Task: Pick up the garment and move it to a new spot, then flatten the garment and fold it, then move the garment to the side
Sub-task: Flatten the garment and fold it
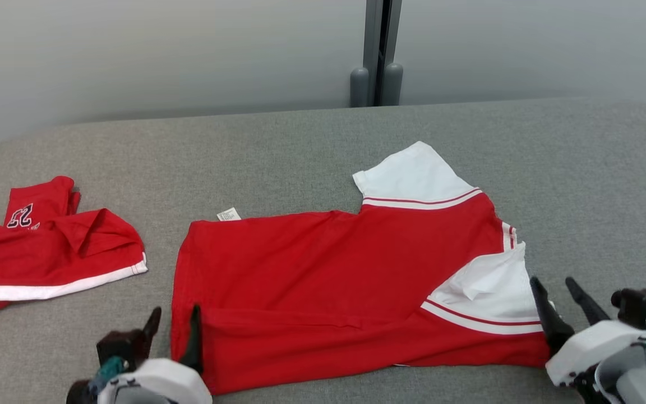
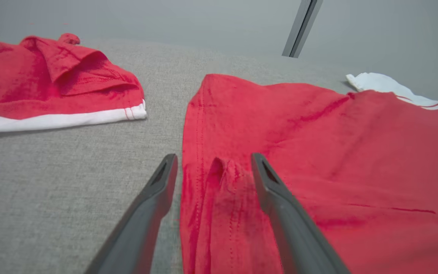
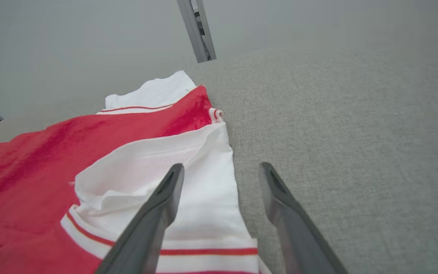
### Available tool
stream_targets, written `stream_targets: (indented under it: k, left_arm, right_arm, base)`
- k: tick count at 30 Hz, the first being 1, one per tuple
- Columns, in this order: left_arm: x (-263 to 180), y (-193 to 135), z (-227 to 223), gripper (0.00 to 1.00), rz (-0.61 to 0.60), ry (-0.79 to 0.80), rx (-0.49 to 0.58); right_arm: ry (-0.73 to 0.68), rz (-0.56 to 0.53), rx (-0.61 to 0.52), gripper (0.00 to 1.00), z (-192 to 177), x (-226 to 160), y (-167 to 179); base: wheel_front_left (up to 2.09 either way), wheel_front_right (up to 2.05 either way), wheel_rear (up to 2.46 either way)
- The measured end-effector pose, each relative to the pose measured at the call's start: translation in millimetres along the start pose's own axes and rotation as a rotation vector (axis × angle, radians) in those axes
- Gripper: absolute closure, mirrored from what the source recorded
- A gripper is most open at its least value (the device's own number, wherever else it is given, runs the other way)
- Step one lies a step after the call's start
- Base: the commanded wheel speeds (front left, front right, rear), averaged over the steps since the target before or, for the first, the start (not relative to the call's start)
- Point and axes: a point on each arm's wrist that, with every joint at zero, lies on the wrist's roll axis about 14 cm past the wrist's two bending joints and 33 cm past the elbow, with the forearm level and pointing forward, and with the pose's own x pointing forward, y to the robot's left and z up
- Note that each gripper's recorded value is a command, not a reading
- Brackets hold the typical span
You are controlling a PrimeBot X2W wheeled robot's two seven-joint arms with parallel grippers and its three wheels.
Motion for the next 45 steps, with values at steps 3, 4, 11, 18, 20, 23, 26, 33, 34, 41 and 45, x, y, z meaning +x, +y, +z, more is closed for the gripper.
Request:
stream_targets:
  k: [3,4,11,18,20,23,26,33,34,41,45]
  left_arm:
    - [24.6,-1.6,20.8,0.0,-0.002,-0.039,0.017]
    - [32.8,-1.6,24.4,0.0,-0.003,-0.04,0.025]
    - [92.1,0.5,43.5,0.0,-0.003,-0.013,0.101]
    - [122.9,8.2,22.9,0.0,0.017,0.099,0.127]
    - [128.0,8.3,18.1,0.0,0.017,0.121,0.134]
    - [129.9,8.3,7.2,0.0,0.011,0.157,0.142]
    - [132.1,5.0,1.8,0.0,-0.008,0.177,0.155]
    - [133.8,0.5,-2.5,1.0,-0.038,0.192,0.189]
    - [134.0,-0.7,-2.7,1.0,-0.047,0.192,0.2]
    - [133.2,1.0,-2.6,1.0,-0.072,0.19,0.198]
    - [132.9,1.5,-0.5,1.0,-0.079,0.177,0.186]
  right_arm:
    - [-0.032,0.019,-0.038,0.0,18.4,19.8,2.3]
    - [-0.042,0.031,-0.052,0.0,24.2,27.2,5.2]
    - [-0.068,0.105,-0.123,0.0,50.6,75.5,25.4]
    - [-0.057,0.15,-0.161,0.0,53.6,107.1,36.7]
    - [-0.058,0.161,-0.172,0.0,55.6,114.1,39.4]
    - [-0.055,0.175,-0.185,0.0,56.7,121.8,43.4]
    - [-0.05,0.18,-0.196,0.0,58.1,129.5,44.2]
    - [-0.006,0.18,-0.249,0.0,62.4,151.8,43.0]
    - [0.005,0.179,-0.261,0.0,63.4,156.6,42.5]
    - [0.076,0.181,-0.312,0.0,63.1,191.7,50.8]
    - [0.152,0.184,-0.334,0.0,47.0,206.1,56.4]
  base:
    - [0.0,0.0,0.0]
    - [0.0,0.0,0.0]
    - [0.0,0.0,0.0]
    - [0.0,0.0,0.0]
    - [0.0,0.0,0.0]
    - [0.0,0.0,0.0]
    - [0.0,0.0,0.0]
    - [0.0,0.0,0.0]
    - [0.0,0.0,0.0]
    - [0.0,0.0,0.0]
    - [0.0,0.0,0.0]
